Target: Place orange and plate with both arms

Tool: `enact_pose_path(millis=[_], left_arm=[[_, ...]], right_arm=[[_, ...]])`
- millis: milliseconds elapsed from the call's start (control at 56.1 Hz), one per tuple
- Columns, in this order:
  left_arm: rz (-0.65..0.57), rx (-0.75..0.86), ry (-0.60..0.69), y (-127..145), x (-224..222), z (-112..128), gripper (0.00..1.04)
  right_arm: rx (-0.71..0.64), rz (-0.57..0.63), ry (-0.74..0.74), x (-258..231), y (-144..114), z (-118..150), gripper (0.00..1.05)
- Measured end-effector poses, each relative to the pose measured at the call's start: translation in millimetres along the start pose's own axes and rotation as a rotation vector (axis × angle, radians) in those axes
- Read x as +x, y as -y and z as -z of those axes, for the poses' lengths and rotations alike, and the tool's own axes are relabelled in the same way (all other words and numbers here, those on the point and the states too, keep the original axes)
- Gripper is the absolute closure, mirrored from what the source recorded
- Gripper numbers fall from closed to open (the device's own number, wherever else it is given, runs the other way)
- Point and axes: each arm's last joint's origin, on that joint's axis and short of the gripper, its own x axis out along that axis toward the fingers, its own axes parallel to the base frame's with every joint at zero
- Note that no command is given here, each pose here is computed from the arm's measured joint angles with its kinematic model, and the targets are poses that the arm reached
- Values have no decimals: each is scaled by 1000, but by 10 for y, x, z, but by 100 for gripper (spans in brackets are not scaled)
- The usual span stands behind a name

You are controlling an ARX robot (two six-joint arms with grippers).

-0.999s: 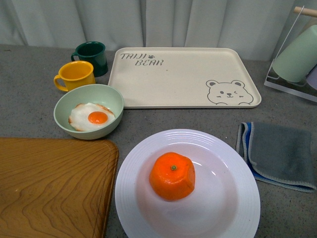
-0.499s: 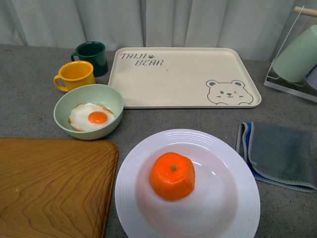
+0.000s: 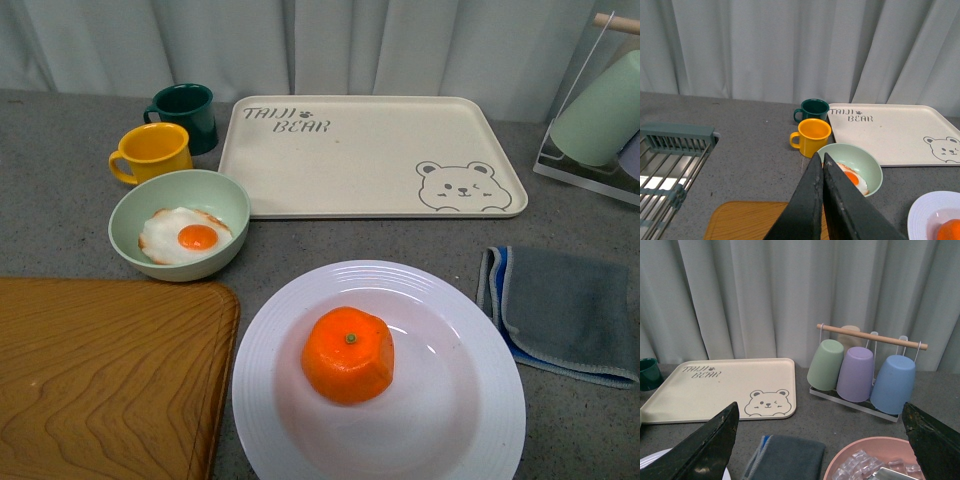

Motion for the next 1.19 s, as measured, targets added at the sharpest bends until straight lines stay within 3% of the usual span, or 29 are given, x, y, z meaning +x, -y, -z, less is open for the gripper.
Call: enact_pose_path(millis=[178, 464, 553, 660, 820, 1195], left_arm=[[-1, -1, 28, 0, -41, -15, 101], [-1, 0, 29, 0, -42, -16, 52], [-1, 0, 29, 0, -42, -16, 34], [-1, 1, 30, 0, -43, -17, 5], [-1, 2, 30, 0, -43, -17, 7], [-1, 2, 30, 0, -43, -17, 7]], right_arm=[[0, 0, 0, 0, 0, 0, 9], [-6, 8, -6, 1, 1, 1, 9], [-69, 80, -247, 34, -47, 24, 9], [59, -127, -475, 244, -278, 171, 9], [238, -235, -664, 487, -432, 328, 9], [590, -291, -1083, 934, -455, 802, 9]])
